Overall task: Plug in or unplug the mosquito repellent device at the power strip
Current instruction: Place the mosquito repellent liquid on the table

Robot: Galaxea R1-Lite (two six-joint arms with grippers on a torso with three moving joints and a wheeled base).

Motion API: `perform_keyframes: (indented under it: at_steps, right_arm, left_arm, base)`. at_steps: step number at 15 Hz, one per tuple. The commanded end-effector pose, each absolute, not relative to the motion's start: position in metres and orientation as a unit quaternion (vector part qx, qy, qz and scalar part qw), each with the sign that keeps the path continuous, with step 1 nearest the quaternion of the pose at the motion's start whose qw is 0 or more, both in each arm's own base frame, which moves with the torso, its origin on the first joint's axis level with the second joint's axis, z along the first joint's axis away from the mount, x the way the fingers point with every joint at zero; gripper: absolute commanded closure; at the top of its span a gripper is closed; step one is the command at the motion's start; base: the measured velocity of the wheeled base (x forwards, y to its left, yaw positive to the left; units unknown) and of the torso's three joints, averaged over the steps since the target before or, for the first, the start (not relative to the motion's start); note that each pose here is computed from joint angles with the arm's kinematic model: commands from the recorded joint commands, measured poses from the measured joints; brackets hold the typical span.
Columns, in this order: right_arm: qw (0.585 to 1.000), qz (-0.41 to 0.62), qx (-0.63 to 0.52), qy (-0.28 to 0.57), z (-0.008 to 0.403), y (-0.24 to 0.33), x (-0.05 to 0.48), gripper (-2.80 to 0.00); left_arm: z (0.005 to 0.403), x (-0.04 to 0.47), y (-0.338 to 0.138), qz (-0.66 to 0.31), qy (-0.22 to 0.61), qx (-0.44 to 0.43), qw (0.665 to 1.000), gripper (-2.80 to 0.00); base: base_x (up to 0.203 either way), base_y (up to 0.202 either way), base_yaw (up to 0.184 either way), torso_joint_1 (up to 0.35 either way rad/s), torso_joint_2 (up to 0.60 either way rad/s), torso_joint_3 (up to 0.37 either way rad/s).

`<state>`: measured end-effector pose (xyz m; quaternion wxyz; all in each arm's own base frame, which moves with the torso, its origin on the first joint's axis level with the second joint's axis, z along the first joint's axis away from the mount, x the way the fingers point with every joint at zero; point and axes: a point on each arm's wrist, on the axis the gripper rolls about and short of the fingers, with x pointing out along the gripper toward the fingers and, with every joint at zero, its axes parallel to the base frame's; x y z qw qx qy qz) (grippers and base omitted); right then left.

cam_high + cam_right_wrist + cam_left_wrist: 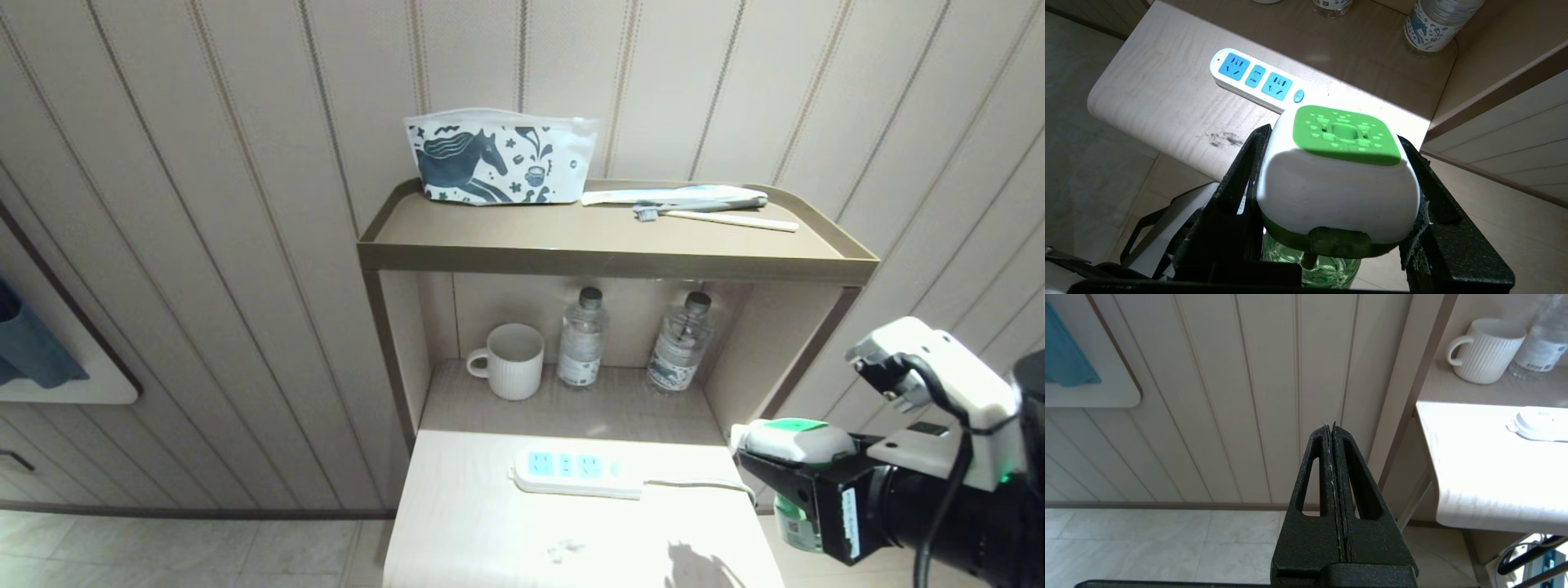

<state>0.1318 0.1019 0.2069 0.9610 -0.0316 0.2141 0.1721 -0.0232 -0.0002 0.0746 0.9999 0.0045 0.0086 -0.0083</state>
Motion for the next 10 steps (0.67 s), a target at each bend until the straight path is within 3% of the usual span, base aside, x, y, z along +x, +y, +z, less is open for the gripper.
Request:
perform_keyframes:
  at_steps: [1,10]
  right_arm:
    - [0.962,0.172,-0.029,0.210,0.2086,0.1004,0.1300,0.00]
    - [0.963,0.172,-0.027,0.206,0.2100,0.0989,0.1281,0.00]
  left_arm:
    - [0.0745,-0.0231,-0.0002,-0.008,0.010,0.005,1.000,0.00]
    - [0.0745,-0.0231,-0.0002,-0.008,0.010,0.005,1.000,0.00]
  base:
    - [0.000,0.000,0.000,-0.172,0.37,0.204]
    - [0.000,0.000,0.000,-0.232,0.51,0.275]
